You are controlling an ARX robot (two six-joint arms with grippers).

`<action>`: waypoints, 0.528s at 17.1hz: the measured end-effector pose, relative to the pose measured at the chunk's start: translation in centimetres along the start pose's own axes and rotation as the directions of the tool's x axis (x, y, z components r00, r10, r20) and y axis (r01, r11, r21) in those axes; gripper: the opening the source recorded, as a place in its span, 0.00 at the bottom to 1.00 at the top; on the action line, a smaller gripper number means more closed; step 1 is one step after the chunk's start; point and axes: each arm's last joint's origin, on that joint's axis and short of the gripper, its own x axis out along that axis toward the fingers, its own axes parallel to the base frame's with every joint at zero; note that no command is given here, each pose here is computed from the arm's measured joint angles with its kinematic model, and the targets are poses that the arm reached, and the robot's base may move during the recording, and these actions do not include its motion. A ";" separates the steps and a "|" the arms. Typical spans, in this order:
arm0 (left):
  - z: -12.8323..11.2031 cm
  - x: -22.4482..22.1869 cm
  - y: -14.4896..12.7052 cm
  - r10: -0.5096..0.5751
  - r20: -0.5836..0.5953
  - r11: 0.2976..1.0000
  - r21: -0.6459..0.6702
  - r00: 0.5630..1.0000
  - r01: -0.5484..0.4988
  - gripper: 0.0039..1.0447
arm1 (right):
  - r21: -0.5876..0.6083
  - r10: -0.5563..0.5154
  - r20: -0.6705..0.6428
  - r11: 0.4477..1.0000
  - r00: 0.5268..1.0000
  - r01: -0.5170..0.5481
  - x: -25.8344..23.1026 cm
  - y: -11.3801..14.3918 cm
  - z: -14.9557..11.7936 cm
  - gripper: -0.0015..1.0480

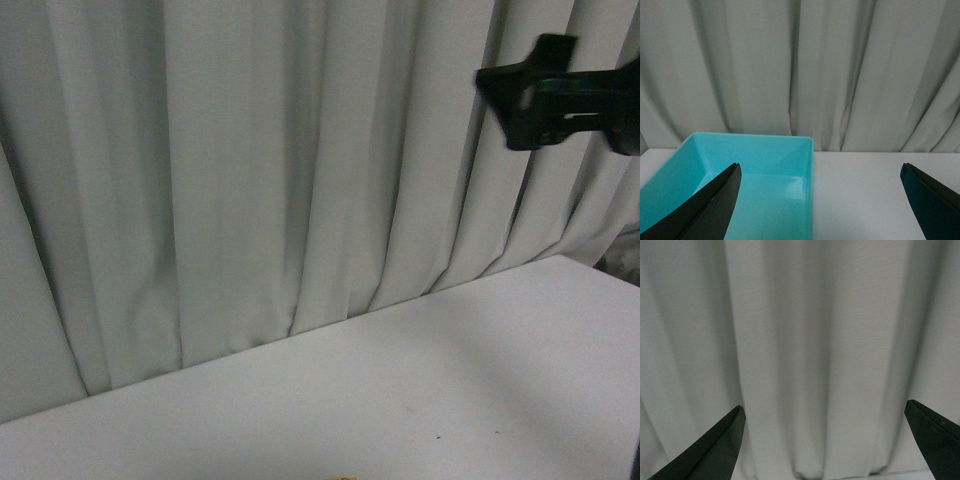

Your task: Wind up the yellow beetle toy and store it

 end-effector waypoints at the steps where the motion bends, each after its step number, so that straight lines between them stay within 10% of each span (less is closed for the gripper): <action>1: 0.0 0.0 0.0 0.000 0.000 1.000 0.000 1.000 0.000 0.94 | -0.032 0.068 -0.021 0.997 0.997 -0.069 2.2 0.0 -0.5 0.94; 5: 0.0 0.0 0.0 0.000 0.000 1.000 0.000 1.000 0.000 0.94 | -0.136 0.510 -0.209 0.830 0.834 -0.542 9.5 1.9 -2.4 0.94; 9: 0.0 0.0 0.0 0.000 0.000 1.000 0.000 1.000 0.000 0.94 | -0.170 0.712 -0.340 0.596 0.615 -0.785 10.8 3.5 -3.1 0.94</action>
